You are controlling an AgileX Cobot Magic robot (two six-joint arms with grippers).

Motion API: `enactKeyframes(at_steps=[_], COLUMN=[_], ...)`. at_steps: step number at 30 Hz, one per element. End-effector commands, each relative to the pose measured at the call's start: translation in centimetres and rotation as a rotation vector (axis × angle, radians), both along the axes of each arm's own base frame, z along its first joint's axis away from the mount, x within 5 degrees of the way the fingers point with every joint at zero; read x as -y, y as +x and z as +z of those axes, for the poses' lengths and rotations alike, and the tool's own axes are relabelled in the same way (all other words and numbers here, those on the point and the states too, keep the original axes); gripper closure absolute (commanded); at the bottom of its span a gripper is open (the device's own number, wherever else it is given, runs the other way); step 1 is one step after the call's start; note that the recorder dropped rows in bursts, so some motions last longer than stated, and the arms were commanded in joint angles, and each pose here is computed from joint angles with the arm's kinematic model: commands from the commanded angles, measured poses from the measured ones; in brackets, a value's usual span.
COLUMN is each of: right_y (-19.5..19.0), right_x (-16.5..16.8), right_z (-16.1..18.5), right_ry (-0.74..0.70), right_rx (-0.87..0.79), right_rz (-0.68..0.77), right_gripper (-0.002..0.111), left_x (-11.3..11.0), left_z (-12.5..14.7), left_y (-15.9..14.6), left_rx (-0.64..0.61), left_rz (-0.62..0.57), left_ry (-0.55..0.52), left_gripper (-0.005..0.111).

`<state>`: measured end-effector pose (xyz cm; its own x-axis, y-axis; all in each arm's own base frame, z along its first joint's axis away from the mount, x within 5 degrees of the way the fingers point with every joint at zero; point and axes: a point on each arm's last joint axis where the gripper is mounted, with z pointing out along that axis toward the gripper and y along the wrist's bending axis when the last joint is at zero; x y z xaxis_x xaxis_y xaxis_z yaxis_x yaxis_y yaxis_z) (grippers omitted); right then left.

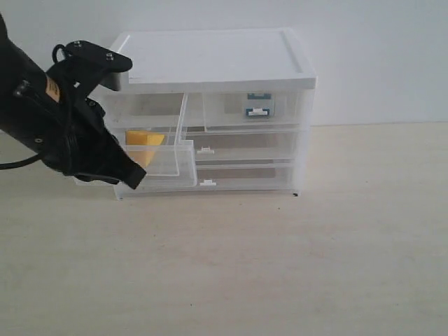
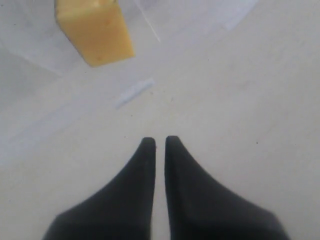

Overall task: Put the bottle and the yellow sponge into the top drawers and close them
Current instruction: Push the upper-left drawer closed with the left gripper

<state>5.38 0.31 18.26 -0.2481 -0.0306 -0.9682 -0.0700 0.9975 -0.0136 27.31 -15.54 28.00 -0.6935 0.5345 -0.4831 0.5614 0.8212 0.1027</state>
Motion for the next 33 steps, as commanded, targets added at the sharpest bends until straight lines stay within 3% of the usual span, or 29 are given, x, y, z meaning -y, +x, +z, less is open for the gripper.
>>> enactKeyframes(at_steps=[1, 8, 14, 25, 33], right_y=[0.0, 0.0, 0.0, 0.0, 0.0], right_x=[0.0, 0.0, 0.0, 0.0, 0.0], right_z=[0.1, 0.1, 0.1, 0.1, 0.1], right_ry=[0.001, 0.001, 0.001, 0.001, 0.001], right_rx=[0.009, 0.009, 0.009, 0.009, 0.009], right_rz=[0.002, 0.002, 0.002, 0.002, 0.002], right_gripper=[0.108, 0.108, 0.108, 0.108, 0.108], left_x=[1.1, 1.9, 2.1, 2.6, 1.2], left_z=[-1.4, -0.4, 0.0, -0.4, 0.9], left_y=[1.3, 2.7, 3.1, 4.0, 2.3], left_rx=[0.039, 0.225, 0.303, 0.361, 0.275], left_rz=[-0.015, -0.049, -0.074, -0.106, -0.077], left_ry=[-0.036, -0.105, -0.115, -0.11, -0.053], left_gripper=[0.103, 0.103, 0.103, 0.103, 0.103])
